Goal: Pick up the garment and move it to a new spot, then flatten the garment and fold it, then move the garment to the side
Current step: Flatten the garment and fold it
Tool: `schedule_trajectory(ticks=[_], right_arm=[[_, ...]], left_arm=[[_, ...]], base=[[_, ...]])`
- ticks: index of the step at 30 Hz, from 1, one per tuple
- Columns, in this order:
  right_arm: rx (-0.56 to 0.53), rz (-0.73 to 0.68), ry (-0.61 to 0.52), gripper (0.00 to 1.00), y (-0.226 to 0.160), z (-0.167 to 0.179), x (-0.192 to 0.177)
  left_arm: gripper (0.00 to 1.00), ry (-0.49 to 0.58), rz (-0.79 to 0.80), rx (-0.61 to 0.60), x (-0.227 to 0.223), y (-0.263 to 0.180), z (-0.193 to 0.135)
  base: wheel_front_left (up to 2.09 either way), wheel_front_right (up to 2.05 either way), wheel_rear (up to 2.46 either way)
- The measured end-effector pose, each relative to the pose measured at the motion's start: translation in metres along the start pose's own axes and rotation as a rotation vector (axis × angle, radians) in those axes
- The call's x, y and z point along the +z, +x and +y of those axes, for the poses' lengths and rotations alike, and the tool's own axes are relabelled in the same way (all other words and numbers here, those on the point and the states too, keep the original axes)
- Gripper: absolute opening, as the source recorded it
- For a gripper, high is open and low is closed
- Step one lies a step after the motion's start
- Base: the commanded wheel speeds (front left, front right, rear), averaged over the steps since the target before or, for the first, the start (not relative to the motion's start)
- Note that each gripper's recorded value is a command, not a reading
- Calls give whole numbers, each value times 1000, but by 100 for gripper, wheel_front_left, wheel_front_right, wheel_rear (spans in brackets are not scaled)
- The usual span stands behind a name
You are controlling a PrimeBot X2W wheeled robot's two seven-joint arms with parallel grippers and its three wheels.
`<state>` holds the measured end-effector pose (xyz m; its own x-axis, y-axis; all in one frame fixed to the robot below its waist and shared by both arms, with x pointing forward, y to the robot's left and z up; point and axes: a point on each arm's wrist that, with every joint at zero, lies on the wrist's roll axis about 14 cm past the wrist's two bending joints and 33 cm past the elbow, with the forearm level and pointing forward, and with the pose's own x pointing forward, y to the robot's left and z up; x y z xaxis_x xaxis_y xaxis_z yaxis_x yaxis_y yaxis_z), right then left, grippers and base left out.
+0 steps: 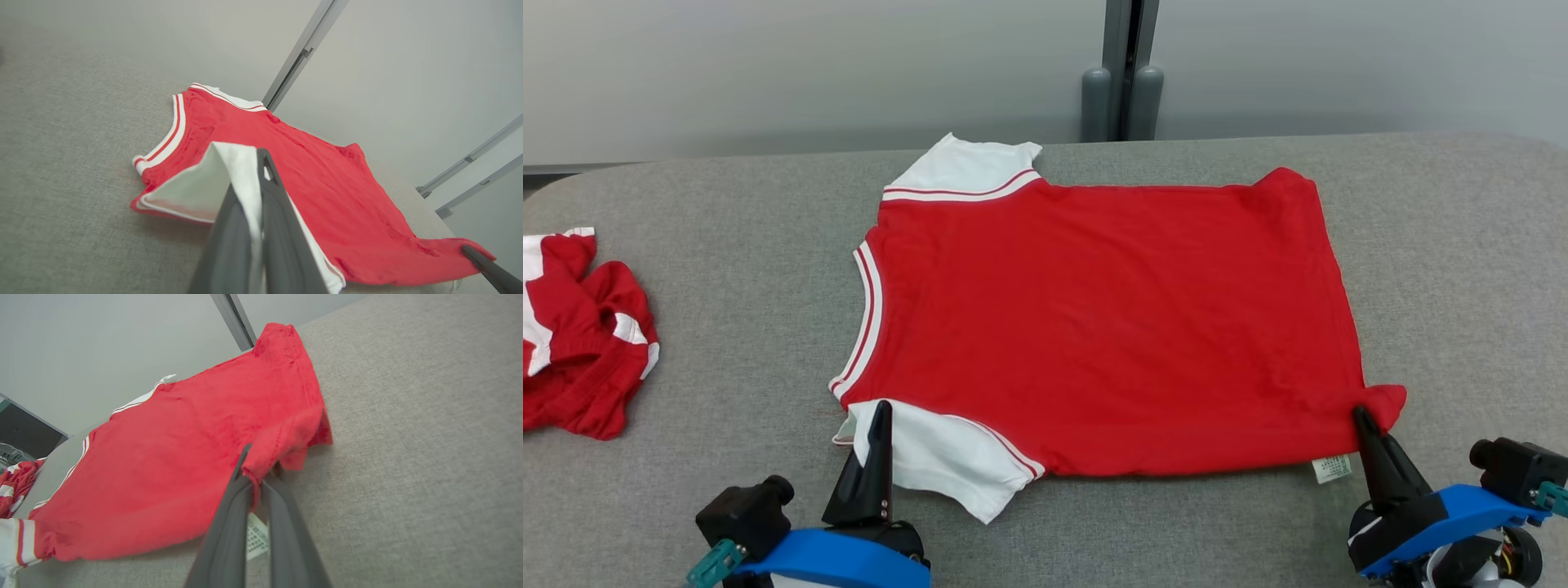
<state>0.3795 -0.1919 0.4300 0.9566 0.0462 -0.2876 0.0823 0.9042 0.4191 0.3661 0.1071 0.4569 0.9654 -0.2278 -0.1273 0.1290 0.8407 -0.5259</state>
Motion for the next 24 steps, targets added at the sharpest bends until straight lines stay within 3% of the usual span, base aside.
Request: schedule_trajectory(ticks=[24], right_arm=[[-22,70,3,0,50,-5,-3]], left_arm=[[0,105,54,-54,1,78,17]], base=[[0,0,0]])
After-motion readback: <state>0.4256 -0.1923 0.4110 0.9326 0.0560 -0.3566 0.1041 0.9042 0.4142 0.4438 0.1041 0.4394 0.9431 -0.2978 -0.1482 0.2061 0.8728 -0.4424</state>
